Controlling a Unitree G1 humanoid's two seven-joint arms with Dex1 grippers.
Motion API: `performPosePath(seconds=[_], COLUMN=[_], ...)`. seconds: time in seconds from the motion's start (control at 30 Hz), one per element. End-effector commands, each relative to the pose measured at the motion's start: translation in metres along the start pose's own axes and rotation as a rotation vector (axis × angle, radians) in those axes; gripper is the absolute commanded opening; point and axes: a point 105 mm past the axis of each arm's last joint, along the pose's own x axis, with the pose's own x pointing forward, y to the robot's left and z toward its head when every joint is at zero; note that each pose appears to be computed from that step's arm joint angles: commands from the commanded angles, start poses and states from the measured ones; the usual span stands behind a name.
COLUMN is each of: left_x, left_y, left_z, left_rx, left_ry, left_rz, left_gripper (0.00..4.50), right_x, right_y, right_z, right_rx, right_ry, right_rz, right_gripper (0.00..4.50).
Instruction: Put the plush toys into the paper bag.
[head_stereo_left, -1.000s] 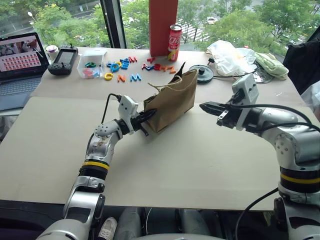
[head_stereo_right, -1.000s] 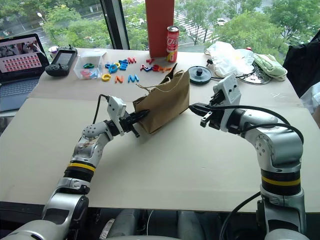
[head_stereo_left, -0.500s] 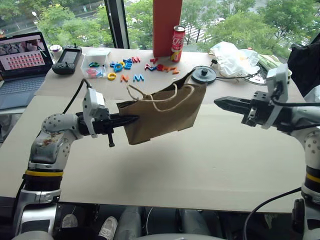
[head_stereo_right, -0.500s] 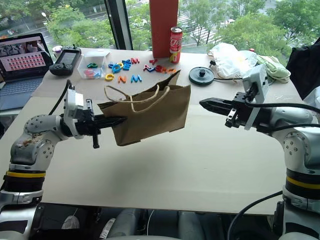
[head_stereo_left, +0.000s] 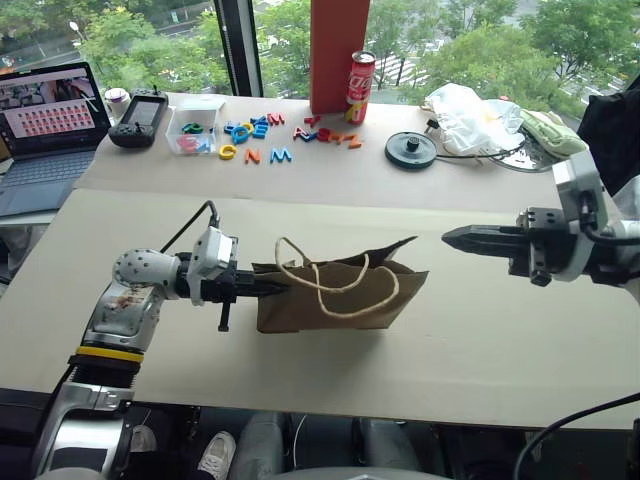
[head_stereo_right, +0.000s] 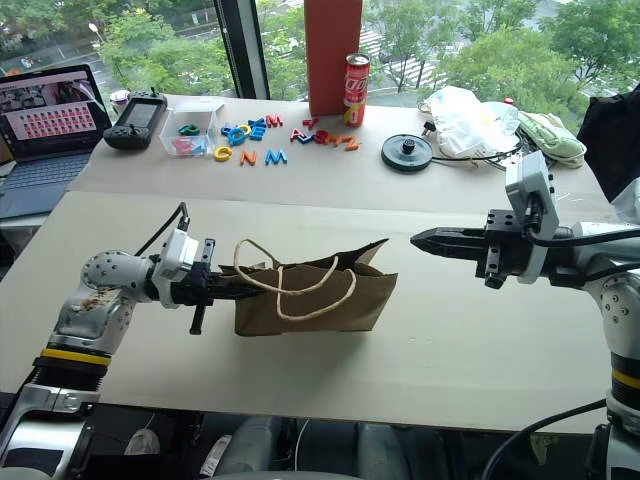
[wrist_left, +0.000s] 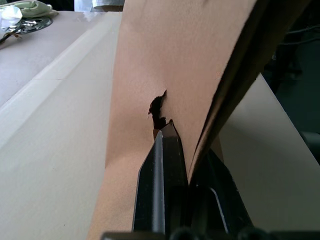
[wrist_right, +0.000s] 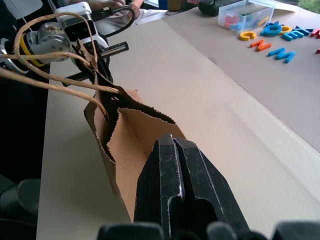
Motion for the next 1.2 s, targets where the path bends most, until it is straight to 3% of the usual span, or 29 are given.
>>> performPosePath(seconds=[0.03,0.47,0.57,0.8,1.2], left_x=[0.007,0.019,0.015,-0.003,-0.046], left_y=[0.010,0.023,0.023,0.024,0.008], left_z=[0.006,-0.006,-0.002,0.021,0.087], left_rx=[0.083,0.079,0.068,0.039,-0.127], left_ry=[-0.013,0.000,0.019,0.039,0.031], left_rz=[-0.011,-0.001,-0.003,0.019,0.054], left_gripper=[0.05,0.05,0.67,3.07,3.07], right_x=[-0.002,-0.001,-0.001,-0.001,-0.001], right_y=[0.004,0.006,0.005,0.004,0.001], right_z=[0.008,0.003,0.003,0.005,0.014], right_rx=[-0.055,-0.058,-0.061,-0.067,-0.096], right_ry=[0.008,0.038,0.041,0.041,0.030], right_rz=[0.008,0.007,0.004,0.003,0.002], right_gripper=[0.00,0.00,0.00,0.00,0.00])
